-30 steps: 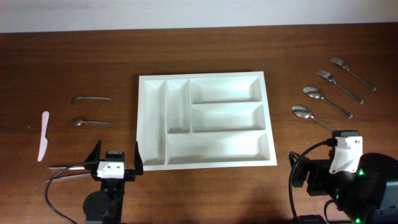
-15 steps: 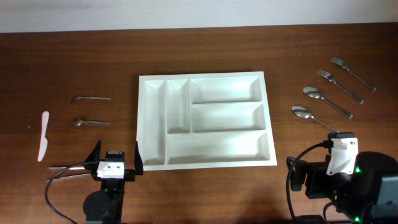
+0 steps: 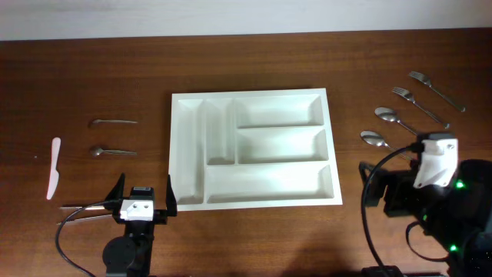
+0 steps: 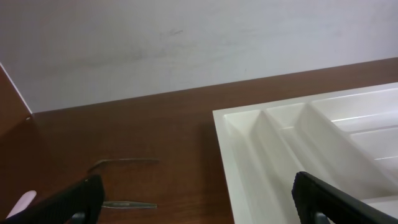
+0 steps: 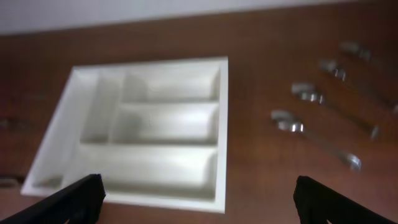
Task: Pack container
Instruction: 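Move the right gripper over the silver spoons on the right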
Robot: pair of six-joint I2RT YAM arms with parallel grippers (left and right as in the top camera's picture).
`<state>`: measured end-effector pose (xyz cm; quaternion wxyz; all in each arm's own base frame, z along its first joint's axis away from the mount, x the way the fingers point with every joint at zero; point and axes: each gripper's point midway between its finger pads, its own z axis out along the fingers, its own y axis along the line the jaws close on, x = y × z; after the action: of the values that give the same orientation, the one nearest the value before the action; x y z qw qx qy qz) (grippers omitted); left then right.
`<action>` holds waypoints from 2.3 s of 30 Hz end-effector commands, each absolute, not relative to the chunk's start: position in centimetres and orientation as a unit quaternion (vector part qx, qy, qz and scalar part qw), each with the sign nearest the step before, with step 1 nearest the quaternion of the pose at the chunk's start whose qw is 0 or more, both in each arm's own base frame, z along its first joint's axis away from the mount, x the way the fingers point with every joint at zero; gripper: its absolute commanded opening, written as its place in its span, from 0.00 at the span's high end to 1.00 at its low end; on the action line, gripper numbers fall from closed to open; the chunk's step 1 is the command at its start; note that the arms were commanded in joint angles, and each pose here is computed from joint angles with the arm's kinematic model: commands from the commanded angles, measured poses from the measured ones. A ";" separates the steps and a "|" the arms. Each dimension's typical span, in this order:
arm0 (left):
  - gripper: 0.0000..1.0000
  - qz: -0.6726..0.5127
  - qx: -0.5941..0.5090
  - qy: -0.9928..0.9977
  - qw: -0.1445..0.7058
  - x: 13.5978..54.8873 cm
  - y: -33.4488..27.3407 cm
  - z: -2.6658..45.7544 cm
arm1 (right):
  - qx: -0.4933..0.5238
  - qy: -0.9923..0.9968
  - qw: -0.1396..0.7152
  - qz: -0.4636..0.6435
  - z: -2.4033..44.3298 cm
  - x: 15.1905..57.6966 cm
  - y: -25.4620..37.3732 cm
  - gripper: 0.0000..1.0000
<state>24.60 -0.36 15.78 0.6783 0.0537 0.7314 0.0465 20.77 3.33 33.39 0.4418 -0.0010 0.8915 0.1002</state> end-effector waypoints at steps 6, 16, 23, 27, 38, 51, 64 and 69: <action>0.01 0.048 0.060 0.733 0.676 24.6 -0.4 15.6 | -0.008 0.888 0.448 0.107 34.3 21.2 3.7 0.01; 0.01 0.048 0.060 0.733 0.676 24.6 -0.4 15.6 | -0.004 0.895 0.433 0.107 33.6 21.1 3.7 0.01; 0.01 0.048 0.060 0.733 0.676 24.6 -0.4 15.6 | 0.047 0.943 0.329 0.024 31.4 20.4 0.7 0.01; 0.01 0.048 0.060 0.733 0.676 24.6 -0.4 15.6 | 0.018 0.961 0.275 -0.009 32.4 20.6 0.0 0.01; 0.01 0.048 0.060 0.733 0.676 24.6 -0.4 15.6 | -0.049 0.968 0.228 -0.091 33.3 22.4 -2.0 0.01; 0.01 0.048 0.060 0.733 0.676 24.6 -0.4 15.6 | -0.111 0.971 0.189 -0.094 31.6 24.3 -1.6 0.01; 0.01 0.049 0.059 0.733 0.676 24.6 -0.4 15.6 | -0.258 0.957 0.097 -0.085 27.1 28.4 -2.0 0.01; 0.01 0.057 0.052 0.733 0.676 24.6 0.0 15.6 | -0.200 0.975 0.050 -0.078 24.2 29.9 -5.9 0.01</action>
<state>24.60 -0.33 15.79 0.6783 0.0531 0.7313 0.0472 29.15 -3.65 25.19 0.0681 -0.2159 0.9712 -0.0746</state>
